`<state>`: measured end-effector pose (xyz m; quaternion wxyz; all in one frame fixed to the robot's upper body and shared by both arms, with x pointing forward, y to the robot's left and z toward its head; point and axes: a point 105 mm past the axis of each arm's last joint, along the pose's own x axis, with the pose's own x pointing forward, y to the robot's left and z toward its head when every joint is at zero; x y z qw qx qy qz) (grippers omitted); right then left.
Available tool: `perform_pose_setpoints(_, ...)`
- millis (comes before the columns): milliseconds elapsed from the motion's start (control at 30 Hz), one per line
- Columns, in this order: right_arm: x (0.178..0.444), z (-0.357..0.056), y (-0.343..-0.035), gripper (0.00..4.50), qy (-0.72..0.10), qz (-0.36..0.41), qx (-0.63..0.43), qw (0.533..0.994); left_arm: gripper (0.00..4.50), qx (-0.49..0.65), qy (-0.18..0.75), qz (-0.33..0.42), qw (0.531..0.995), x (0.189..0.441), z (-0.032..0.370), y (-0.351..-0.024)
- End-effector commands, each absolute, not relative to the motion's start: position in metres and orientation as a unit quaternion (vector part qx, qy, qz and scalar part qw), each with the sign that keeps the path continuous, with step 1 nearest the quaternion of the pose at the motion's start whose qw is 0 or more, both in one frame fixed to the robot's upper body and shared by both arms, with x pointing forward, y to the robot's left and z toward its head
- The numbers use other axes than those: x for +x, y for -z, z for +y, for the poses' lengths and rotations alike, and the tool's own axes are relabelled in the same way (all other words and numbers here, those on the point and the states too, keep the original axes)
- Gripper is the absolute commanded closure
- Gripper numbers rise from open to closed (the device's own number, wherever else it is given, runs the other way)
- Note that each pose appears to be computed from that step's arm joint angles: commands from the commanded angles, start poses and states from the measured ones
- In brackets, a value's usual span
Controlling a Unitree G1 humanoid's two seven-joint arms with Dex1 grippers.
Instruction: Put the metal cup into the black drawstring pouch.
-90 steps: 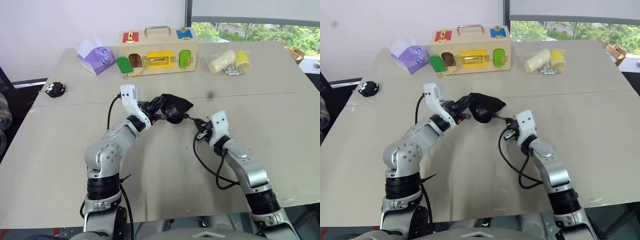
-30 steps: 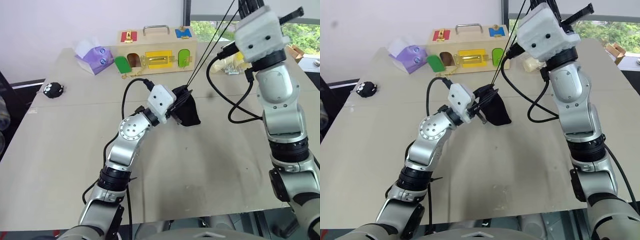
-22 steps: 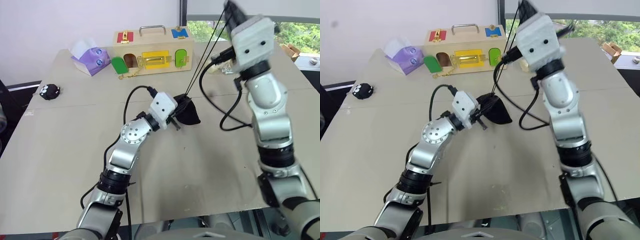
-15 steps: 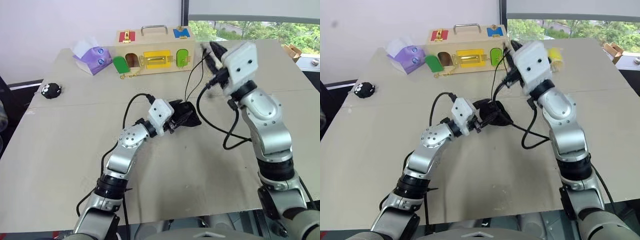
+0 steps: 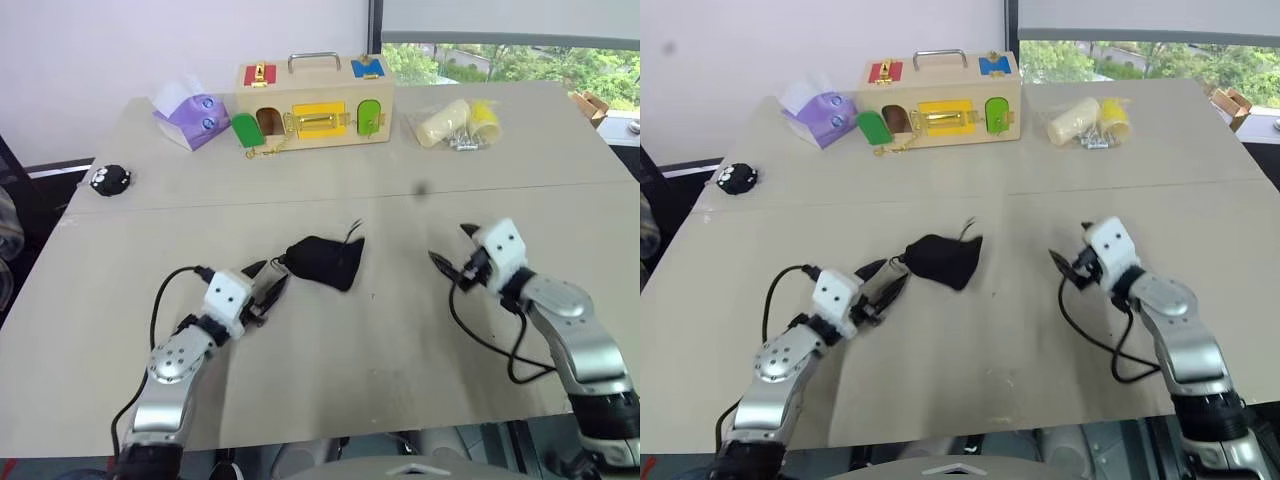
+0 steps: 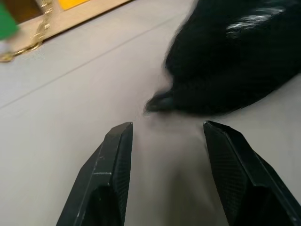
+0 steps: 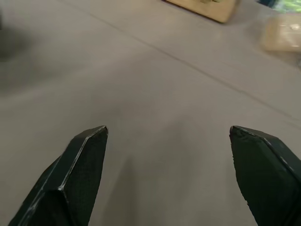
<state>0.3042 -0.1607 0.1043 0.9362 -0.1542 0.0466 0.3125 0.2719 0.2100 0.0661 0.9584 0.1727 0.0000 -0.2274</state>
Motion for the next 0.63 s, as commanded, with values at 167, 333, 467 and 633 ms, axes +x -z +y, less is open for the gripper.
perform_pose_setpoints(167, 0.270, -0.185, -0.109, 0.33, -0.386, 0.011, -0.038, 0.922, 2.07, 0.133, 0.239, 0.099, 0.957, 0.223, 0.226, -0.027)
perform_pose_setpoints(333, 0.247, -0.201, -0.106, 0.33, -0.439, -0.029, -0.015, 0.898, 2.07, 0.088, 0.275, 0.125, 0.949, 0.203, 0.214, -0.028)
perform_pose_setpoints(467, 0.245, -0.216, -0.099, 0.33, -0.439, -0.014, -0.020, 0.898, 2.07, 0.103, 0.285, 0.137, 0.943, 0.195, 0.218, -0.034)
perform_pose_setpoints(633, 0.244, -0.225, -0.091, 0.33, -0.450, 0.005, -0.071, 0.890, 2.07, 0.117, 0.284, 0.150, 0.940, 0.184, 0.226, -0.032)
